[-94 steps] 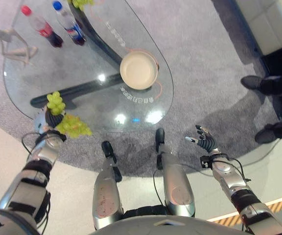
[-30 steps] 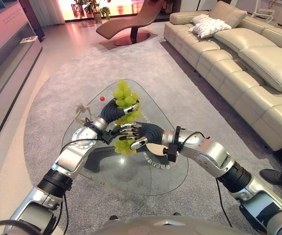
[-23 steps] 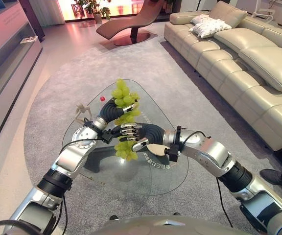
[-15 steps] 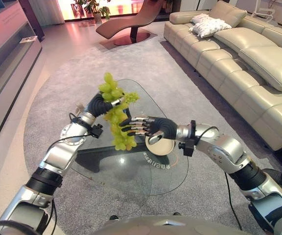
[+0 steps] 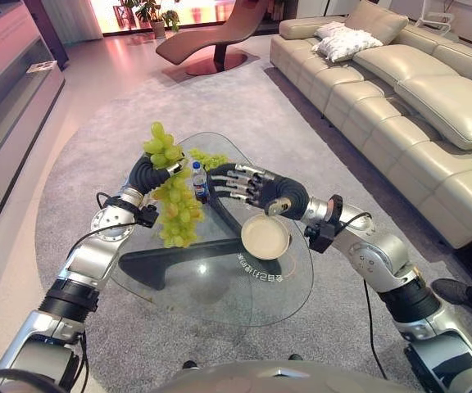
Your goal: Pick up fruits into the plate
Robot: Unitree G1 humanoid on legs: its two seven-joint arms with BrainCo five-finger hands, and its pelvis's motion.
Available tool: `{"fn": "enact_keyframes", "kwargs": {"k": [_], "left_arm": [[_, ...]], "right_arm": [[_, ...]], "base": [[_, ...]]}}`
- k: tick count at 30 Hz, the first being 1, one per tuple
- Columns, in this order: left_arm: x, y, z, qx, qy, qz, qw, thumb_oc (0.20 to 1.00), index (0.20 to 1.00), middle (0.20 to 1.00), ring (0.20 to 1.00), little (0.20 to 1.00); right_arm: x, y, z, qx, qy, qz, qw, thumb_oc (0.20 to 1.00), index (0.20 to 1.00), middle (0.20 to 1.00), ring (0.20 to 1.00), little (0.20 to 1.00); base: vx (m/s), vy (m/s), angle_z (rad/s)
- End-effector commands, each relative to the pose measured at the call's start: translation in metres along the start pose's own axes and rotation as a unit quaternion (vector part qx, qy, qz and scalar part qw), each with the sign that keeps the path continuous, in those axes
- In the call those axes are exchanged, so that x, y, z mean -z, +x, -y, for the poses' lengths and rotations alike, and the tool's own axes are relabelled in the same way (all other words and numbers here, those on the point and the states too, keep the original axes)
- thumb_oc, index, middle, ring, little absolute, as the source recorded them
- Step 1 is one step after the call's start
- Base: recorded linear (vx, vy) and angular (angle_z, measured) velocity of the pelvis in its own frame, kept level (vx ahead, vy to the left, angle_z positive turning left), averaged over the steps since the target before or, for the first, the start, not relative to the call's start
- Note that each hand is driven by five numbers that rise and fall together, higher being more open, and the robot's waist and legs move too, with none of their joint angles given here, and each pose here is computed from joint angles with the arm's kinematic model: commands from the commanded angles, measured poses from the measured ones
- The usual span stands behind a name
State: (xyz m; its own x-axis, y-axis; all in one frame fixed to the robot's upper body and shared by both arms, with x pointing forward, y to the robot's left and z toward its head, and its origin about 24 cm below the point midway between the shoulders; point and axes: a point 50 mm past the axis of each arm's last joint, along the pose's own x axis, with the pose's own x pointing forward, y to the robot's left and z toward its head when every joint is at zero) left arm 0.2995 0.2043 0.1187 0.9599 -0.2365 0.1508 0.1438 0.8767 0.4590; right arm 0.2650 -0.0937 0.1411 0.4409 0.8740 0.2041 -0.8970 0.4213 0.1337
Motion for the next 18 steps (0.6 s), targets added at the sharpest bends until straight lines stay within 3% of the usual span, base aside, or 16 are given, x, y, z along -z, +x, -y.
{"fn": "enact_keyframes", "kwargs": {"k": [1,9,18], "left_arm": [[-0.066,0.022,-0.017,0.001,-0.006,0.154,0.988,0.200,0.200,0.200,0.200,0.200],[-0.090,0.027,0.006,0.080,-0.057,0.190,0.977,0.200,0.200,0.200,0.200,0.200],[-0.124,0.015,0.004,0.082,-0.107,0.278,0.951,0.200,0.200,0.200,0.200,0.200]], "right_arm": [[-0.029,0.010,-0.007,-0.010,-0.019,0.100,0.995,1.000,1.000,1.000,1.000,1.000],[-0.046,0.024,-0.009,0.037,-0.046,0.164,0.985,1.000,1.000,1.000,1.000,1.000],[-0.035,0.021,-0.003,0.066,-0.023,0.135,0.988,1.000,1.000,1.000,1.000,1.000]], "base": [[-0.03,0.008,-0.02],[0.00,0.000,0.00],[0.00,0.000,0.00]]}}
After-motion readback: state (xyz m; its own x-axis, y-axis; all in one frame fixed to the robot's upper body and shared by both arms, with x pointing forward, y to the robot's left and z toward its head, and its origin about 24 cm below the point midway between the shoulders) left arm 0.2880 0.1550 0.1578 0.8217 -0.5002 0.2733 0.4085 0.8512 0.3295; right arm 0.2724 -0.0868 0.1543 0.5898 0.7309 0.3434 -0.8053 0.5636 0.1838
